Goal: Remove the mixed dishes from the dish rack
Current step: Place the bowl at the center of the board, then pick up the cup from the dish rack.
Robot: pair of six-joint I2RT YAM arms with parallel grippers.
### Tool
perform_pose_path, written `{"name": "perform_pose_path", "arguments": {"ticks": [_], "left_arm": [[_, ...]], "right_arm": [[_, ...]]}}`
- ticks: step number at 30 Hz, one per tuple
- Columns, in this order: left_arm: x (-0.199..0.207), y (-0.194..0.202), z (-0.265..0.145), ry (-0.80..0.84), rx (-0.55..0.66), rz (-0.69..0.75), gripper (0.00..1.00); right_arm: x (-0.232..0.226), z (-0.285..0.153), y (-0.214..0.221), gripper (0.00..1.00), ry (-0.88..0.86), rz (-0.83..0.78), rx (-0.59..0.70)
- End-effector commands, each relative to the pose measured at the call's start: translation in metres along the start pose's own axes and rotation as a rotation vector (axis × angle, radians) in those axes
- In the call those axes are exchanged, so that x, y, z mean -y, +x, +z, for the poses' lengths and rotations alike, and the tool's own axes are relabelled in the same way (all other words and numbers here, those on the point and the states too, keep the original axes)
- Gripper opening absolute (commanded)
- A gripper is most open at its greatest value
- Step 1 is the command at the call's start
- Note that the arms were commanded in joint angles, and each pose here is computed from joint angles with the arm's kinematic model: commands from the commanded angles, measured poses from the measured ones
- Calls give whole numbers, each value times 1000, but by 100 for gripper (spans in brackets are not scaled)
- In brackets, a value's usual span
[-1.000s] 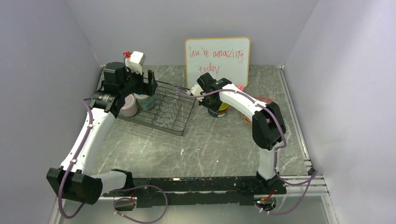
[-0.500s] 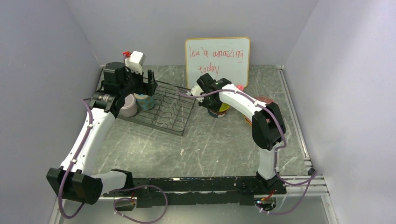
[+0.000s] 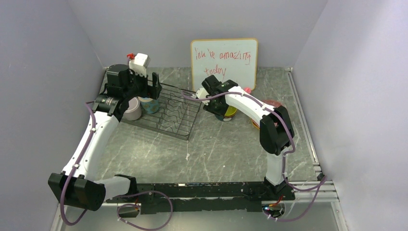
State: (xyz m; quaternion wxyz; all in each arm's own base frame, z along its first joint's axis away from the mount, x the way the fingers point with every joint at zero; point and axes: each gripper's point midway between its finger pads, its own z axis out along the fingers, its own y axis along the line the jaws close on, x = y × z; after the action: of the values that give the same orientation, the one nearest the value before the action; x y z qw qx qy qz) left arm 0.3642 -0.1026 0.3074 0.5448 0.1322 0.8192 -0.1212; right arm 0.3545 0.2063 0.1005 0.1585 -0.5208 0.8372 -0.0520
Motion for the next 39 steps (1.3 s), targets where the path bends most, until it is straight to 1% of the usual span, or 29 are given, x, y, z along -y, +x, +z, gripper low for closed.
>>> {"name": "perform_pose_path", "arguments": {"ticks": [1, 5, 8, 13, 17, 20, 21, 25, 29, 34, 39], "left_arm": [[-6, -14, -6, -24, 53, 42, 94], [-10, -12, -3, -44, 49, 46, 94], [-14, -7, 2, -56, 29, 54, 94], [-25, 5, 13, -95, -54, 91, 94], [-40, 23, 28, -144, -165, 118, 94], [-49, 34, 39, -162, -218, 129, 94], [-52, 37, 42, -163, -232, 131, 94], [-62, 49, 55, -188, -281, 129, 95], [-78, 60, 67, -225, -335, 130, 94], [-89, 74, 80, -230, -393, 109, 94], [-93, 87, 87, -207, -442, 64, 95]], "right_arm": [[10, -28, -10, 41, 44, 21, 51], [12, -38, -13, 43, 52, 32, 79], [13, -52, -18, 46, 60, 45, 128], [11, -76, -24, 55, 67, 70, 239], [6, -91, -20, 66, 80, 74, 315], [4, -99, -15, 84, 99, 65, 372], [2, -102, -14, 87, 102, 60, 391], [-4, -113, -5, 97, 99, 48, 475], [-13, -116, 5, 99, 71, 40, 523], [-16, -108, 16, 99, 63, 54, 516], [-17, -106, 17, 99, 53, 58, 514]]}}
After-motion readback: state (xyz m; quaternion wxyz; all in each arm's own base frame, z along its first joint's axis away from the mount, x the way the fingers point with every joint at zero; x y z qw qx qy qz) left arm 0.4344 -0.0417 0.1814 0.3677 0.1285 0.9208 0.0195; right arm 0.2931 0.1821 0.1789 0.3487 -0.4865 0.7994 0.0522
